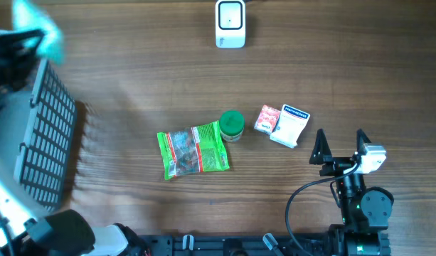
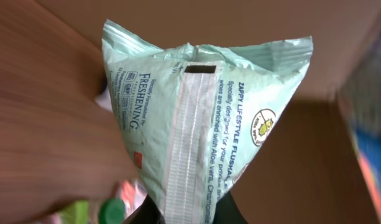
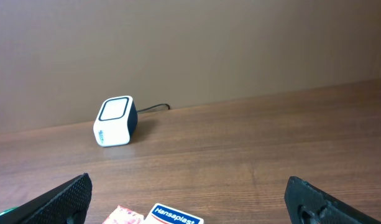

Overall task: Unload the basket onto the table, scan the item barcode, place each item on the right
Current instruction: 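Carry the wipes pack right and lower it near the Hansaplast box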

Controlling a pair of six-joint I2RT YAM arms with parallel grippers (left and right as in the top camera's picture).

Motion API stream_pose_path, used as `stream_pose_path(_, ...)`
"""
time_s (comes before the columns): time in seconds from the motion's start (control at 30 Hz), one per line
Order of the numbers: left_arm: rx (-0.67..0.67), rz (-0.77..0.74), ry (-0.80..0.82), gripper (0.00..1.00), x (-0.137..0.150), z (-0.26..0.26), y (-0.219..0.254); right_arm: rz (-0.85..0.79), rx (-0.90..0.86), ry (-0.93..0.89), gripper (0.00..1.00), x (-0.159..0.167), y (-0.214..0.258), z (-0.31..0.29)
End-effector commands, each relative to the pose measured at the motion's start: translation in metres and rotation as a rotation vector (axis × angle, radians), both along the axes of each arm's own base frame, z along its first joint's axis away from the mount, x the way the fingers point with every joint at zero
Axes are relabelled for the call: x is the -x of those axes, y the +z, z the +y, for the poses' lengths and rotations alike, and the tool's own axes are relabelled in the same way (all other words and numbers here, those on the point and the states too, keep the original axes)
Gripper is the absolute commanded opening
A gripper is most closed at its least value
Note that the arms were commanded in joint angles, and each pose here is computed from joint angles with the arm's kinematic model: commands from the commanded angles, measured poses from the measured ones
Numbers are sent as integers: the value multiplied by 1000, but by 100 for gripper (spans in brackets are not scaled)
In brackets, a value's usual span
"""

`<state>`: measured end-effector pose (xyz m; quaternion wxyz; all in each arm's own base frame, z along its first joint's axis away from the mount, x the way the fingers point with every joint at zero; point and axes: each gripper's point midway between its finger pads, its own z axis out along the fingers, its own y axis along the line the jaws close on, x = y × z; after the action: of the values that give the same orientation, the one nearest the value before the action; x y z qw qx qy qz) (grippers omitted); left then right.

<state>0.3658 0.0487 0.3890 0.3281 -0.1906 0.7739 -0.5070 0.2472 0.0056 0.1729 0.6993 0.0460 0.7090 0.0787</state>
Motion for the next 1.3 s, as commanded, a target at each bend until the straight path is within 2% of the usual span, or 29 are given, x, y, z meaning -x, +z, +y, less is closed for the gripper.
stream_pose_path(0.0,-53,-136,-359,4,11,-111,12,-6,-9,-6,100,0,1,-1)
stream_pose_path(0.07,-56,-152,-491,4,15,-154,3,-6,-9,-6,100,0,1,-1)
stream_pose_path(0.17,-57,-168,-771,4,32,-241,-33,-6,-9,-6,100,0,1,-1)
stream_pose_path(0.37,-21,-83,-1046,4,54,-337,-113,-6,-9,-6,100,0,1,-1)
stream_pose_path(0.43,-2,17,-1127,4,65,-367,-152,-6,-9,-6,100,0,1,-1)
stream_pose_path(0.53,46,117,-1205,4,80,-391,-185,-6,-9,-6,100,0,1,-1)
stream_pose_path(0.73,57,295,-1284,4,113,-415,-230,-6,-8,-6,100,0,1,-1)
stream_pose_path(0.83,51,331,-1287,4,119,-414,-243,-6,-8,-6,100,0,1,-1)
stream_pose_path(0.9,-3,351,-1268,6,117,-409,-255,-6,-9,-6,100,0,1,-1)
stream_pose_path(0.93,-24,353,-1260,12,116,-408,-259,-6,-9,-6,100,0,1,-1)
stream_pose_path(0.97,-29,352,-1254,25,114,-406,-260,-6,-9,-6,100,0,1,-1)
stream_pose_path(1.03,-29,349,-1250,42,112,-406,-260,-6,-9,-6,100,0,1,-1)
stream_pose_path(1.07,-28,349,-1249,57,111,-405,-260,-6,-8,-6,100,0,1,-1)
stream_pose_path(1.1,-28,348,-1249,61,111,-405,-260,-6,-9,-6,100,0,1,-1)
stream_pose_path(1.13,-28,347,-1249,72,111,-405,-260,-6,-9,-6,100,0,1,-1)
stream_pose_path(1.17,-28,343,-1246,89,110,-406,-260,-6,-9,-6,100,0,1,-1)
stream_pose_path(1.2,-26,351,-1237,100,108,-406,-259,-6,-9,-6,100,0,1,-1)
stream_pose_path(1.27,-15,365,-1202,100,98,-407,-259,-6,-9,-6,100,0,1,-1)
